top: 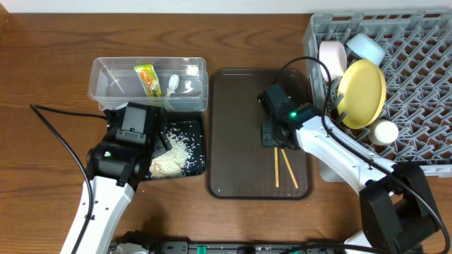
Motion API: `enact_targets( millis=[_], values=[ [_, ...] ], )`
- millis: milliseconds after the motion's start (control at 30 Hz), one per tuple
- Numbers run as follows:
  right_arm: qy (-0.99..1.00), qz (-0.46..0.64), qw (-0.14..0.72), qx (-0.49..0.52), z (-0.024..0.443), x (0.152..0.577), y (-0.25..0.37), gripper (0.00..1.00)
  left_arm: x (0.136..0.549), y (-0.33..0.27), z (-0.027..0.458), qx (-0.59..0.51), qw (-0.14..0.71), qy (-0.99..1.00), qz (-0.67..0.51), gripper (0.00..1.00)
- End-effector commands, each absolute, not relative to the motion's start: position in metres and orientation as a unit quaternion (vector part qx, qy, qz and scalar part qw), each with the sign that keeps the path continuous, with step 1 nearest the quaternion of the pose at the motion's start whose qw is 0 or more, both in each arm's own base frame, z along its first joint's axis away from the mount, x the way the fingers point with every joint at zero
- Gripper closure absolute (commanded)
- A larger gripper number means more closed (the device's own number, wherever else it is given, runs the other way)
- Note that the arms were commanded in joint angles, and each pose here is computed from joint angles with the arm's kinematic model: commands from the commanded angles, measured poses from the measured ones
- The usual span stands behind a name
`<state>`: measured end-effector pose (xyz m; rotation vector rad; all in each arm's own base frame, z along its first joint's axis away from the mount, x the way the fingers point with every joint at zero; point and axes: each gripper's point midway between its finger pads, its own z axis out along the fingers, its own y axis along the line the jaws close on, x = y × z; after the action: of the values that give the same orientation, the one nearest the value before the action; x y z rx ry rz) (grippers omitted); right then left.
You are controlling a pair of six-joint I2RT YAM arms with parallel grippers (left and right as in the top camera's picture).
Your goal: Sort waste into correct bins and load items into the dishwasher rack
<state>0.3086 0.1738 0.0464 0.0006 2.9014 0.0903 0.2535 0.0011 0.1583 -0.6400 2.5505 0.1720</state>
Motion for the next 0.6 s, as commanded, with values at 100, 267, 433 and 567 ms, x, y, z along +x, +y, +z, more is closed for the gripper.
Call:
enact_targets(
  millis=[100, 267, 433, 567],
  values=[
    [0.988, 0.017, 0.144, -0.061, 0.097, 0.322, 0.151, 0.99, 0.254, 0.005, 0.161, -0.242, 0.256, 0.933, 0.072, 0.12],
    [0.982, 0.011, 0.167, -0.083, 0.151, 0.34, 0.117, 0.99, 0.254, 0.005, 0.161, -0.242, 0.256, 0.933, 0.072, 0.12],
    [0.981, -0.007, 0.176, -0.079, 0.173, 0.355, 0.076, 0.99, 0.254, 0.005, 0.161, -0.242, 0.256, 0.933, 0.072, 0.12],
    [0.985, -0.017, 0.164, -0.06, 0.167, 0.358, 0.045, 0.99, 0.254, 0.005, 0.161, -0.242, 0.256, 0.933, 0.072, 0.12]
  ],
)
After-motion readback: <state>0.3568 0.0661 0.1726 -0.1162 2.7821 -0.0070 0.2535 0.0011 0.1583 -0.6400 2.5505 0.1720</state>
